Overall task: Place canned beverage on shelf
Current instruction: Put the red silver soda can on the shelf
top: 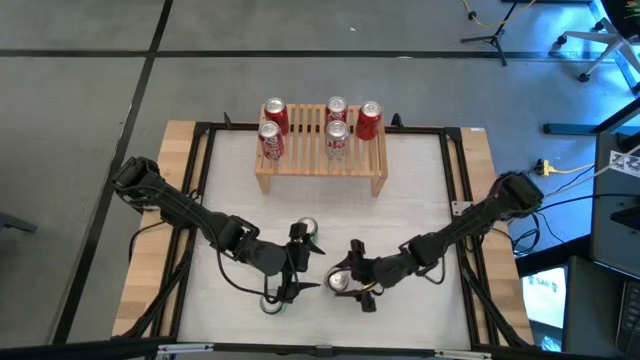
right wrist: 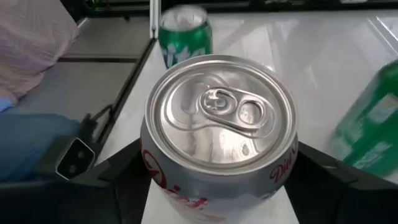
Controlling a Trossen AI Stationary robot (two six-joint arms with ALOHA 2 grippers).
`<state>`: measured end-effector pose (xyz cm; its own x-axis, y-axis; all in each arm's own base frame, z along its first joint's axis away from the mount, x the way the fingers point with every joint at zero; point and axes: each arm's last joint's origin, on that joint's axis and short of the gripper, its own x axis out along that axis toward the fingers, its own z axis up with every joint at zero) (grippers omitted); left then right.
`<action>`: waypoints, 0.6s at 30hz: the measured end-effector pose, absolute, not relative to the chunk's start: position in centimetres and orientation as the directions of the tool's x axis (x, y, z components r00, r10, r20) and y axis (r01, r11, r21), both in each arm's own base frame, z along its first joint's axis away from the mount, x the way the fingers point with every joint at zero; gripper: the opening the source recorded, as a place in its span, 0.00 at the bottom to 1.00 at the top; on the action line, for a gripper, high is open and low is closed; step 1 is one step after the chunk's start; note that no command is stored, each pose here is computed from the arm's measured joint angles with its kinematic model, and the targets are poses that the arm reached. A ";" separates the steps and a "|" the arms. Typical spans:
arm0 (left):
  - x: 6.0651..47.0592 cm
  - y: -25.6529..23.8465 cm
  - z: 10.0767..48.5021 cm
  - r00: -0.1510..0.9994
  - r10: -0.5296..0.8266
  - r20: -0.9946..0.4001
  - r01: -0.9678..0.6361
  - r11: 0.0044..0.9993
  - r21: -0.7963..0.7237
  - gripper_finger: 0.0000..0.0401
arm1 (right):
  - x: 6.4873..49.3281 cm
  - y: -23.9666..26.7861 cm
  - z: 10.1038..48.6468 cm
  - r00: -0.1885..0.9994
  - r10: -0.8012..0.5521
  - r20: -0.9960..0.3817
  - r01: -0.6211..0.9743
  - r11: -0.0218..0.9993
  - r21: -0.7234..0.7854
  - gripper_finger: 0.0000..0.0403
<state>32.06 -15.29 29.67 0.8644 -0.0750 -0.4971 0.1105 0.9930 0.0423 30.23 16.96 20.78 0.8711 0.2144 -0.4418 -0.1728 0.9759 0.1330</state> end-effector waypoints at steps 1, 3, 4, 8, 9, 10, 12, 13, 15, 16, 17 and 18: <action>32.1 -15.3 29.7 0.864 -0.075 -0.497 0.111 0.993 0.042 0.88 | 30.0 16.7 21.3 0.871 0.210 -0.443 -0.170 0.977 0.129 0.71; 32.0 -15.3 29.7 0.865 -0.075 -0.496 0.111 0.993 0.043 0.88 | 29.5 15.9 22.6 0.877 0.196 -0.439 -0.155 0.980 0.127 0.71; 31.9 -15.2 29.8 0.864 -0.076 -0.498 0.112 0.993 0.043 0.88 | 29.2 15.5 23.3 0.882 0.190 -0.431 -0.148 0.980 0.129 0.71; 31.4 -15.1 30.5 0.869 -0.082 -0.488 0.115 0.993 0.038 0.88 | 28.0 13.4 25.9 0.895 0.162 -0.417 -0.114 0.984 0.136 0.72; 31.2 -15.0 30.8 0.871 -0.086 -0.483 0.117 0.993 0.034 0.88 | 27.7 12.8 26.5 0.899 0.152 -0.412 -0.103 0.985 0.138 0.72; 31.0 -14.9 31.1 0.874 -0.089 -0.477 0.118 0.993 0.030 0.88 | 27.3 12.3 27.1 0.902 0.143 -0.408 -0.094 0.986 0.137 0.72; 30.6 -14.8 31.5 0.875 -0.094 -0.474 0.122 0.992 0.028 0.88 | 26.6 11.1 28.4 0.913 0.129 -0.388 -0.083 0.988 0.133 0.71; 30.3 -14.8 31.7 0.874 -0.094 -0.477 0.123 0.992 0.030 0.88 | 26.2 10.5 29.0 0.919 0.122 -0.376 -0.077 0.988 0.134 0.71; 29.7 -14.5 32.3 0.874 -0.090 -0.478 0.117 0.993 0.029 0.88 | 25.4 9.1 30.1 0.928 0.096 -0.360 -0.054 0.990 0.127 0.72; 29.3 -14.2 32.8 0.877 -0.087 -0.472 0.114 0.993 0.029 0.88 | 25.1 8.5 30.5 0.933 0.082 -0.352 -0.041 0.992 0.122 0.72; 29.0 -14.0 33.1 0.880 -0.079 -0.469 0.106 0.994 0.031 0.88 | 24.8 7.9 31.0 0.938 0.065 -0.341 -0.024 0.992 0.121 0.73; 28.6 -13.7 33.5 0.883 -0.067 -0.464 0.094 0.995 0.035 0.88 | 24.4 7.2 31.4 0.942 0.048 -0.333 -0.010 0.993 0.115 0.73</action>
